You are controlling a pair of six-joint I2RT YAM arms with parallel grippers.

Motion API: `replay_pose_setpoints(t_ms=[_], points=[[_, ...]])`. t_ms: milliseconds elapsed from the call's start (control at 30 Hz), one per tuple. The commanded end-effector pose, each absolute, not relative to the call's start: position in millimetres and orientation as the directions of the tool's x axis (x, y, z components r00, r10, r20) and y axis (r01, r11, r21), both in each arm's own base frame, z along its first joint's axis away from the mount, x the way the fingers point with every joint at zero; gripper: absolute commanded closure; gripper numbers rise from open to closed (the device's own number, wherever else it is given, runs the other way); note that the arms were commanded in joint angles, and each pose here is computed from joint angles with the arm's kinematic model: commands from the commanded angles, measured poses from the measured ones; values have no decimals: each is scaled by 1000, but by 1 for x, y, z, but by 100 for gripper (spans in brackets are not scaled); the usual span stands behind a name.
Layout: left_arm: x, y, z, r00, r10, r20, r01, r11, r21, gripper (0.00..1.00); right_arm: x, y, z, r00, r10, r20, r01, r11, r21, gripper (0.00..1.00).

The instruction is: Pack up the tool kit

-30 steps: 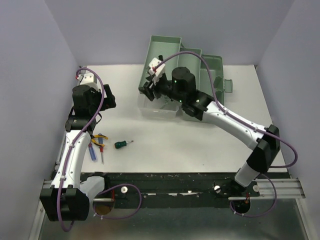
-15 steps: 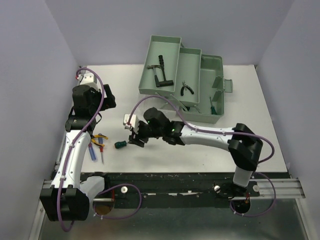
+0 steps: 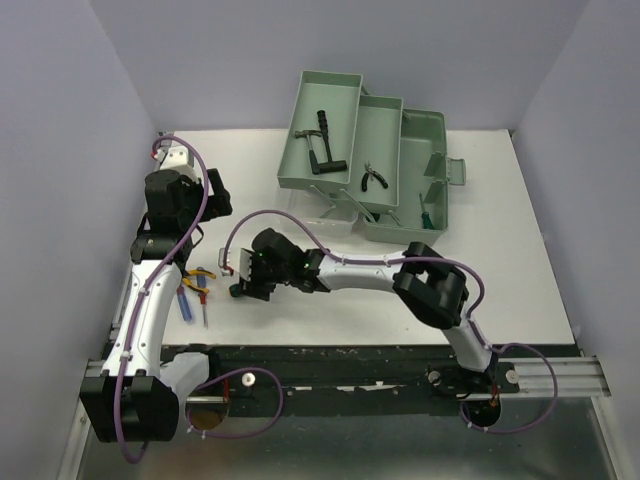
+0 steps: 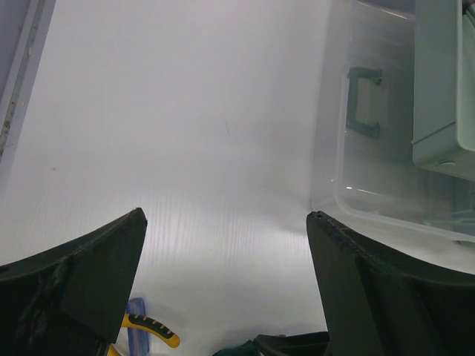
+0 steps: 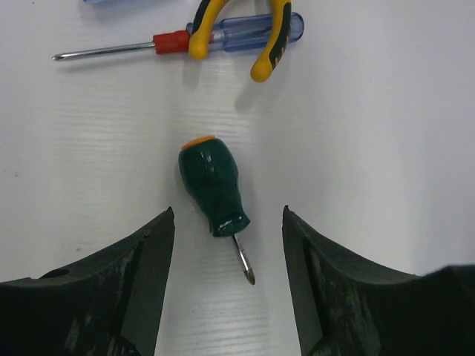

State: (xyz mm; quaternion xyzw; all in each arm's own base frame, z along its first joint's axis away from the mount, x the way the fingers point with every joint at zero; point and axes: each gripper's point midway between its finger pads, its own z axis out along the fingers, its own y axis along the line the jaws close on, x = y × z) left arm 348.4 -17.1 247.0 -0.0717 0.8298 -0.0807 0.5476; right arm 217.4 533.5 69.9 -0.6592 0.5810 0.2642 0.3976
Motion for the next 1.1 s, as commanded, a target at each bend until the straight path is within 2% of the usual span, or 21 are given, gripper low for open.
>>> replay_pose_setpoints(t_ms=[0,333,500,567,667,733,800,900,1067], points=[[347,-16,252,-377,-195,-905,-30,980,-198,1,218,544,54,207,-594,-777,-973,-46,-225,33],[346,-16,253,-375,-195,-906,-31,980,-198,1,208,551,18,222,-660,-717,-974,-122,-189,33],[346,-16,253,-374,-195,-907,-29,980,-199,1,209,554,7,214,-681,-701,-976,-127,-175,37],[346,-15,252,-375,-196,-906,-32,980,-198,1,210,554,5,216,-683,-697,-976,-127,-177,43],[346,-16,252,-375,-193,-906,-30,980,-197,1,210,553,7,221,-676,-703,-974,-121,-189,60],[346,-15,253,-375,-193,-907,-32,980,-196,1,211,551,9,219,-669,-710,-974,-110,-197,77],[346,-15,253,-373,-194,-907,-33,980,-196,1,213,550,15,215,-660,-720,-974,-88,-210,99],[346,-14,253,-373,-194,-907,-36,980,-194,1,218,549,42,192,-601,-776,-971,-2,-239,99],[344,-9,257,-364,-194,-911,-66,981,-182,1,236,528,126,141,-411,-901,-930,257,-263,99]])
